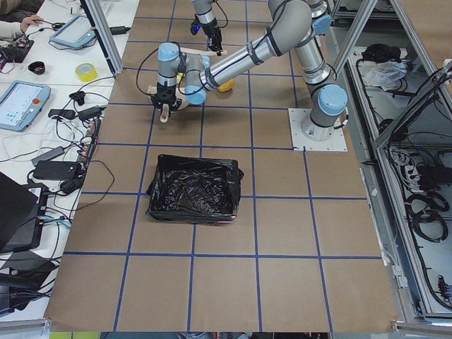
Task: Sweep and dump trash into bin
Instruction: 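Lift the white brush with the right gripper and move it toward the dustpan, then sweep the banana peel and sponge into the dustpan with the right gripper's brush, then move the brush with the right gripper behind the yellow potato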
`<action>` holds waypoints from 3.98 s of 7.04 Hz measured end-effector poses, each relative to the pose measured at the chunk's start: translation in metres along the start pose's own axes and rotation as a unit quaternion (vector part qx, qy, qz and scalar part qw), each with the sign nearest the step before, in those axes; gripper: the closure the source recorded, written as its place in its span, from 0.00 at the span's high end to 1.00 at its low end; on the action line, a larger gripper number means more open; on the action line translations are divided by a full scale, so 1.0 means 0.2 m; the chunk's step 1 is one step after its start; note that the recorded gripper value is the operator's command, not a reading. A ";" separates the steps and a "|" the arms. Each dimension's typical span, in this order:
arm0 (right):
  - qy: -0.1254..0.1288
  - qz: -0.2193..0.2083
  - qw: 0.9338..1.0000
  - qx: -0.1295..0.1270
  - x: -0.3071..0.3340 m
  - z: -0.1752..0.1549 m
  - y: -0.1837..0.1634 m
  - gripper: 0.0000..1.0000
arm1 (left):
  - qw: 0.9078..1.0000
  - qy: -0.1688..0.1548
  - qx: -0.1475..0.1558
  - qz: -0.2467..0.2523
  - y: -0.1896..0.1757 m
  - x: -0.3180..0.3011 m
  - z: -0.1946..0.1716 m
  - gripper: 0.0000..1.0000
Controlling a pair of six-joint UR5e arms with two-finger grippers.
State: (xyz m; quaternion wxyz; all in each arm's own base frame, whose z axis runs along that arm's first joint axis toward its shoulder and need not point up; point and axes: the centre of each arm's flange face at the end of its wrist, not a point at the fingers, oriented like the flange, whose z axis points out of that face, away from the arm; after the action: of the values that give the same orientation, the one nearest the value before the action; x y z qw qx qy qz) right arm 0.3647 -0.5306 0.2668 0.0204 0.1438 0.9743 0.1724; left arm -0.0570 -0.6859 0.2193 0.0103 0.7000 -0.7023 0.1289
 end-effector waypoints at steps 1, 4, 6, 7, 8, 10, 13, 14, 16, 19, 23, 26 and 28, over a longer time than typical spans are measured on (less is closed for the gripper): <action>-0.007 0.008 1.000 -0.011 -0.08 0.05 0.01 0.00 | 1.000 0.000 0.000 -0.001 0.00 0.00 0.01 0.00; -0.026 0.015 1.000 -0.010 -0.16 0.12 -0.04 0.00 | 1.000 0.010 0.018 0.009 -0.02 0.03 -0.04 0.00; -0.028 0.015 0.999 -0.004 -0.17 0.11 -0.05 0.00 | 0.999 0.012 0.047 0.020 -0.03 0.05 -0.05 0.00; -0.030 0.015 0.999 -0.002 -0.17 0.09 -0.06 0.00 | 0.998 0.010 0.059 0.023 -0.01 0.05 -0.04 0.00; -0.032 0.014 0.999 0.000 -0.18 0.08 -0.06 0.00 | 0.997 0.008 0.070 0.026 0.02 0.05 -0.03 0.00; -0.045 0.012 0.999 -0.001 -0.23 0.07 -0.10 0.00 | 0.996 0.007 0.083 0.029 0.04 0.05 -0.03 0.00; -0.078 -0.009 0.997 0.014 -0.34 0.11 -0.21 0.00 | 0.996 0.009 0.086 0.029 0.05 0.05 -0.02 0.00; -0.096 -0.023 0.995 0.021 -0.38 0.10 -0.23 0.00 | 0.996 0.012 0.086 0.028 0.05 0.05 -0.03 0.00; -0.127 -0.065 0.990 0.023 -0.51 0.10 -0.19 0.00 | 0.995 0.023 0.090 0.028 0.08 0.02 -0.08 0.00; -0.172 -0.105 0.979 0.017 -0.68 0.04 -0.09 0.00 | 0.995 0.037 0.092 0.024 0.10 -0.02 -0.09 0.00; -0.116 -0.089 0.989 0.024 -0.61 -0.12 0.00 0.00 | 0.994 0.045 0.093 0.024 0.11 -0.02 -0.12 0.00; -0.044 -0.069 0.996 0.034 -0.40 -0.26 -0.03 0.00 | 0.994 0.047 0.093 0.025 0.11 -0.03 -0.13 0.00; 0.021 -0.072 0.997 0.028 -0.08 -0.45 -0.02 0.00 | 0.994 0.045 0.092 0.031 0.11 -0.04 -0.14 0.00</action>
State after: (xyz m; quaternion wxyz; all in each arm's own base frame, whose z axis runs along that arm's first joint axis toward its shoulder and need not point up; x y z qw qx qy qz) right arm 0.3704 -0.5688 0.3492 0.0085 0.0698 0.9868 0.1459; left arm -0.0830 -0.6731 0.2404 -0.0260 0.6694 -0.7076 0.2248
